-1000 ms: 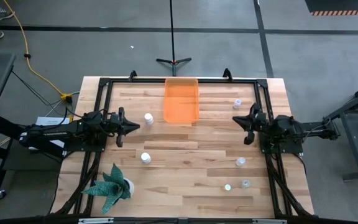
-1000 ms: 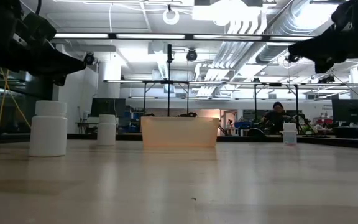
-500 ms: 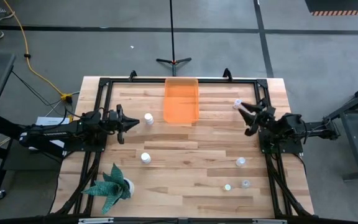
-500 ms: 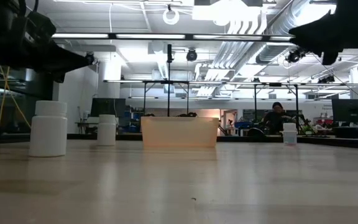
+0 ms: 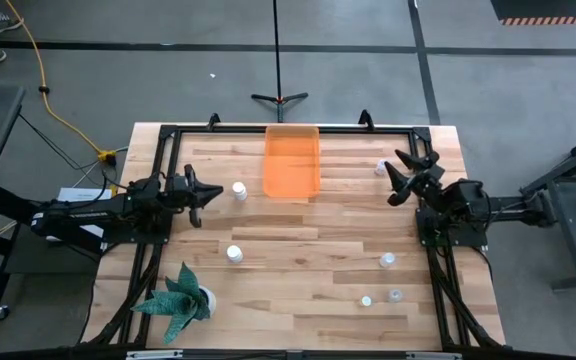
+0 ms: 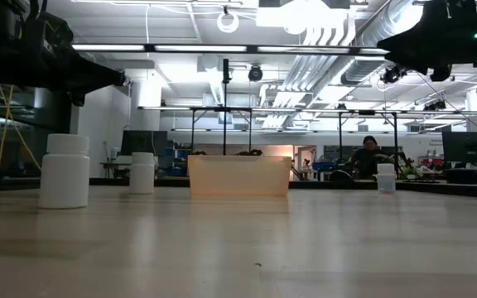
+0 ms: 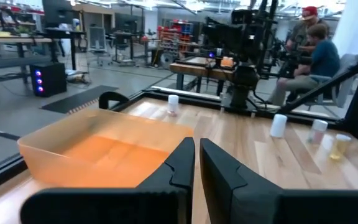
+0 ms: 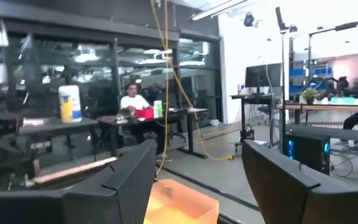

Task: Pick and place pill bottles into a basket
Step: Put the top transparent pill bottle into the orange bin

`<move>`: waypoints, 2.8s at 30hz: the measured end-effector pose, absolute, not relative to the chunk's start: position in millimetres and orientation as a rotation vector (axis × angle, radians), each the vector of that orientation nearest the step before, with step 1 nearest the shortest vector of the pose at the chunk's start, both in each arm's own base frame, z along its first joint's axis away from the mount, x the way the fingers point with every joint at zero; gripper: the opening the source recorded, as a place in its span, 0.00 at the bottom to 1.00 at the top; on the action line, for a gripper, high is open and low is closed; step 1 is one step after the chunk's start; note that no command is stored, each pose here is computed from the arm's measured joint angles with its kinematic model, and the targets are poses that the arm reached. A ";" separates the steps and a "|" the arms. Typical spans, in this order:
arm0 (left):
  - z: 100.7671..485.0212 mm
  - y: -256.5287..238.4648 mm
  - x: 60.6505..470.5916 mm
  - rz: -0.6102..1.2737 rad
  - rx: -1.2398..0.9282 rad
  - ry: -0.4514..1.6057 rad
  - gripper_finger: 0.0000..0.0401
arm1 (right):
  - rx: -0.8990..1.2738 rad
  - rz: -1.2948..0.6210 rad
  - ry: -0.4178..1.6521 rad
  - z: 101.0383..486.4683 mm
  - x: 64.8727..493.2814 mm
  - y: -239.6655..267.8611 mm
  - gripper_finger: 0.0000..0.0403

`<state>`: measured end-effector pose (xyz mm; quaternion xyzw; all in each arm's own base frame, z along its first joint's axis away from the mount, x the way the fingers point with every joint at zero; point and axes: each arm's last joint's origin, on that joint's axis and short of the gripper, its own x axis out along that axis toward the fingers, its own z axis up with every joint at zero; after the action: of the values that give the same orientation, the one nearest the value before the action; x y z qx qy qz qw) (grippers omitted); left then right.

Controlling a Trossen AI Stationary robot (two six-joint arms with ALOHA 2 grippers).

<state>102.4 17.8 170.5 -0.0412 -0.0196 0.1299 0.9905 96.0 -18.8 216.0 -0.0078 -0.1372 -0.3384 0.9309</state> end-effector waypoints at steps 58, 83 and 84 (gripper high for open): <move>164.9 19.0 102.1 0.306 -0.075 0.017 0.16 | 0.630 -1.108 1.076 268.9 195.4 -133.7 0.58; 164.8 19.1 102.1 0.308 -0.075 0.019 0.16 | 0.709 -1.109 1.324 226.9 186.1 -182.5 0.58; 164.8 19.1 102.1 0.308 -0.075 0.019 0.16 | 0.715 -1.114 1.329 225.5 185.5 -184.1 0.58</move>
<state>102.1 19.1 164.8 -0.0372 0.0094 0.1535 0.9874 185.5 -184.1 225.5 0.3073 0.5712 -0.4788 0.5916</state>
